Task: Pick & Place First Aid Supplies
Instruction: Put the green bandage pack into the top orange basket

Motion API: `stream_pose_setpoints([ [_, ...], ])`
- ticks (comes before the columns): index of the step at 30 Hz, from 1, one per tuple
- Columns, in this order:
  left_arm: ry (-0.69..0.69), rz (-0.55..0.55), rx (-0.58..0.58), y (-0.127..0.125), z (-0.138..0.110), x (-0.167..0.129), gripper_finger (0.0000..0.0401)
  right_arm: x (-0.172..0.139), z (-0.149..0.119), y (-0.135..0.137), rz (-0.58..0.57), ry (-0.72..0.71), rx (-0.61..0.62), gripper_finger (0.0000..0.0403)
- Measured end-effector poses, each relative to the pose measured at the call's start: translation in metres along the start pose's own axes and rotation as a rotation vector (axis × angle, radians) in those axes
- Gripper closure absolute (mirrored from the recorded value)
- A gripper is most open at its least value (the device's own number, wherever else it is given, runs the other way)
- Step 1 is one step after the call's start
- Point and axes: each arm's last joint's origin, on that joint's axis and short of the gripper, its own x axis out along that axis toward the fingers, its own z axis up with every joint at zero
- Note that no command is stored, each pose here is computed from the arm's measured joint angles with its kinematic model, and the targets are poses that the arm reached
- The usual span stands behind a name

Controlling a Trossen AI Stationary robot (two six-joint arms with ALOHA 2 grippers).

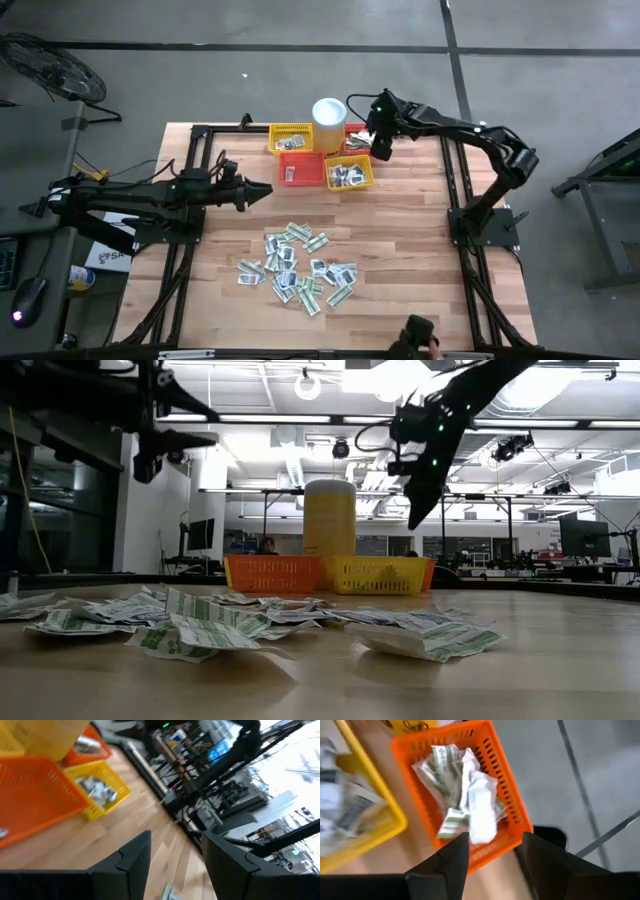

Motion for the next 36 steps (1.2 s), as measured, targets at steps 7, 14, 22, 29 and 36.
stream_pose_setpoints([
  [7, 0.13, 0.076, -0.037, 0.011, -0.013, 0.012, 0.0226, -0.044, -0.004, 0.013, 0.106, -0.033, 0.24, 0.0226],
  [14, 0.328, 0.123, -0.055, 0.024, -0.032, 0.029, 0.0226, -0.07, 0.003, 0.041, 0.404, -0.092, 0.411, 0.0226],
  [22, 0.473, 0.144, -0.067, 0.034, -0.046, 0.039, 0.0226, -0.093, 0.016, 0.107, 0.461, -0.123, 0.337, 0.0232],
  [29, 0.506, 0.17, -0.068, 0.039, -0.05, 0.042, 0.0226, -0.108, 0.028, 0.176, 0.525, -0.23, 0.234, 0.0306],
  [36, 0.531, 0.204, -0.069, 0.044, -0.055, 0.046, 0.0226, -0.092, 0.041, 0.24, 0.572, -0.338, 0.171, 0.0393],
])
